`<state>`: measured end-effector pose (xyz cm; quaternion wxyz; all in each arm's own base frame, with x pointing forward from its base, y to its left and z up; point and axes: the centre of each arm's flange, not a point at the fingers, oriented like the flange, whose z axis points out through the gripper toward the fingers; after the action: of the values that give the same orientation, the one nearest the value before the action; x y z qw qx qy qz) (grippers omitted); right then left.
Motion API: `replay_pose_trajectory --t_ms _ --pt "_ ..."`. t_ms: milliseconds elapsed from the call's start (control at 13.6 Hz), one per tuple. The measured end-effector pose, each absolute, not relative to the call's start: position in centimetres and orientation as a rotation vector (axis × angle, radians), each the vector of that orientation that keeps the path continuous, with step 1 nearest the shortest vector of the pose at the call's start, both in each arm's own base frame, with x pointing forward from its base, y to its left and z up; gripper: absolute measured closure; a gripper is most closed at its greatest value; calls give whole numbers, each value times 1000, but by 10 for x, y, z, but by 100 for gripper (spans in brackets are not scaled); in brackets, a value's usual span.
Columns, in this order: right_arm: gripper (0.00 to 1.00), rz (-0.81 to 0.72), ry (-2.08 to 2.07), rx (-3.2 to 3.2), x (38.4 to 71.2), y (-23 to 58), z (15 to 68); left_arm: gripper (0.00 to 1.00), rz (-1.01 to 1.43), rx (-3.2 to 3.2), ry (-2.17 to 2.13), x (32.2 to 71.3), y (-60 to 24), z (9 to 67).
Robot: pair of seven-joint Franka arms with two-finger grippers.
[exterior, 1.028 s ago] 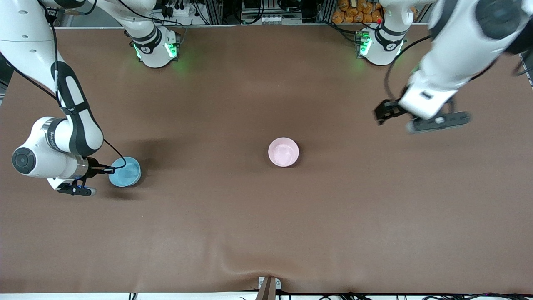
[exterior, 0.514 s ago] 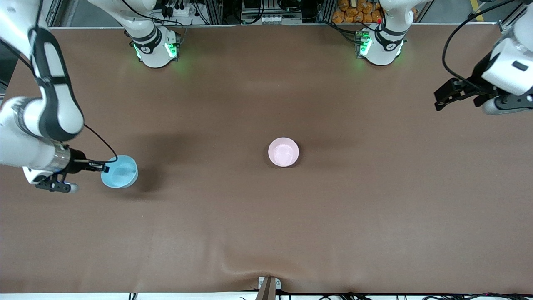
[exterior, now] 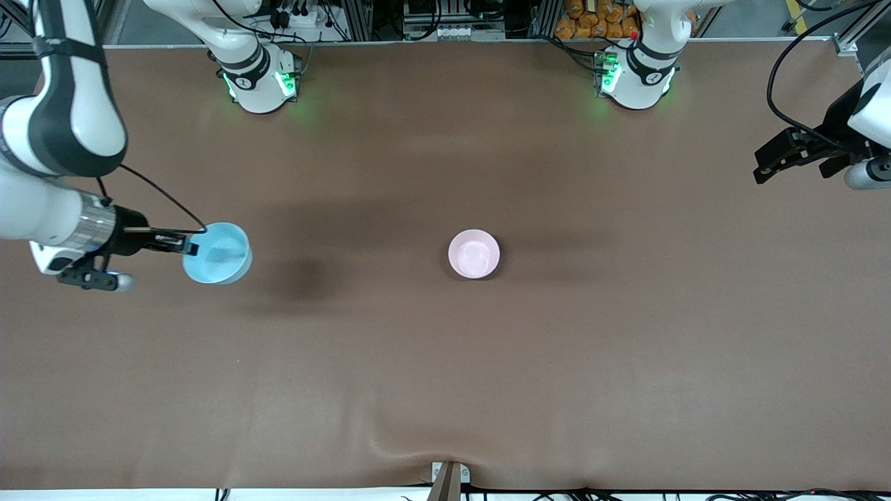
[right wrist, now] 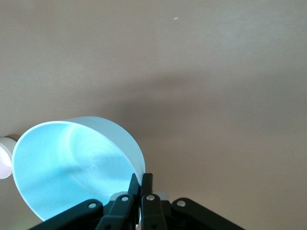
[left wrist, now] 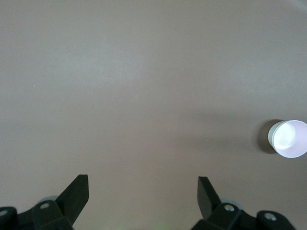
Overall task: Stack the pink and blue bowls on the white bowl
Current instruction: 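Carry the blue bowl with the right gripper toward the stacked bowls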
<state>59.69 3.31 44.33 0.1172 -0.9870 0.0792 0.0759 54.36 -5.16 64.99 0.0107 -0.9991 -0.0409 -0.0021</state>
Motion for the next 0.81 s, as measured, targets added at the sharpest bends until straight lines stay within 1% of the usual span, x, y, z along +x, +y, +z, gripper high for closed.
replay_pose_trajectory --t_ms 220,514,807 --pt "97 247 266 -2894 591 105 449 0 7 -3117 -125 542 -52 651" --pt "97 238 462 -2818 568 234 452 0 11 -3117 -124 541 -52 652" --pt "97 242 628 -2797 552 314 411 0 31 -3115 -119 540 -54 650"
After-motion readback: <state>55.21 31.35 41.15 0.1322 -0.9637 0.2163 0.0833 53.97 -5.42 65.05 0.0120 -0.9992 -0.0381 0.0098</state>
